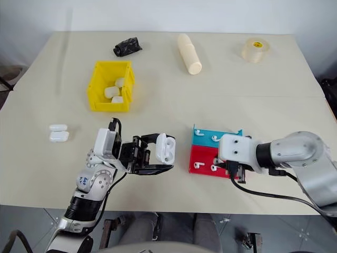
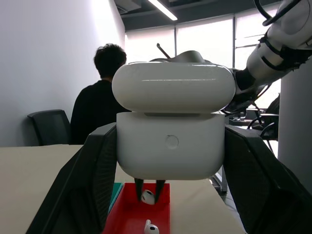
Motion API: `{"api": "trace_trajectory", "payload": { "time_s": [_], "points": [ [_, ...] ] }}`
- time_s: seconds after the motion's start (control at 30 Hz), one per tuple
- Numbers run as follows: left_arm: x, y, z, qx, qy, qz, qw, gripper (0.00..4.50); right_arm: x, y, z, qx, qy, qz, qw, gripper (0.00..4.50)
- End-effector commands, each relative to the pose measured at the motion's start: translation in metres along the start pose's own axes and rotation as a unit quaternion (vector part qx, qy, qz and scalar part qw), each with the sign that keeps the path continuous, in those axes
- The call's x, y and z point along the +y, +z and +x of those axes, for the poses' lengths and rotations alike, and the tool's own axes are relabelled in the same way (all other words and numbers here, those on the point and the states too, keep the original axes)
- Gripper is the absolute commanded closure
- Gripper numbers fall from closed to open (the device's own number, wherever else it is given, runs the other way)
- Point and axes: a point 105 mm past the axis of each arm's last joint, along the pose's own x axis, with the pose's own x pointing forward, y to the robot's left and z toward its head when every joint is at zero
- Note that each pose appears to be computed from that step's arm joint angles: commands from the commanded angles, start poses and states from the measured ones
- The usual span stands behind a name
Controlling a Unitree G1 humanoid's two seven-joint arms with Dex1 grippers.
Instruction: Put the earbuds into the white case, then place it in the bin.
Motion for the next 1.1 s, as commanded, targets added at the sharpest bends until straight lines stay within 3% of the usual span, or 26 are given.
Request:
{"api": "trace_trajectory", "payload": {
  "time_s": [0.03, 0.17, 0.43, 0.6, 0.9, 1.1],
  "points": [
    [0.000, 0.009, -0.001, -0.021, -0.003, 0.013, 1.000, 1.69, -0.001, 0.035, -0.012, -0.166, -0.056, -0.028, 0.984, 3.99],
    [0.003, 0.011, -0.001, -0.041, 0.008, 0.013, 0.999, 1.69, -0.003, 0.059, -0.024, -0.313, -0.121, 0.013, 0.942, 3.99],
    [0.003, 0.007, 0.001, -0.044, -0.011, -0.007, 0.999, 1.69, 0.004, 0.090, -0.029, -0.443, -0.172, 0.100, 0.874, 3.99],
    [0.007, 0.009, 0.006, -0.048, -0.024, -0.013, 0.998, 1.69, 0.012, 0.109, -0.030, -0.516, -0.192, 0.107, 0.828, 3.99],
    [0.010, 0.015, 0.010, -0.044, -0.047, -0.022, 0.998, 1.69, 0.032, 0.121, 0.001, -0.536, -0.148, 0.133, 0.820, 3.99],
    [0.009, 0.018, 0.013, -0.044, -0.057, -0.021, 0.997, 1.69, 0.024, 0.114, 0.006, -0.538, -0.164, 0.130, 0.817, 3.99]
  ]
}}
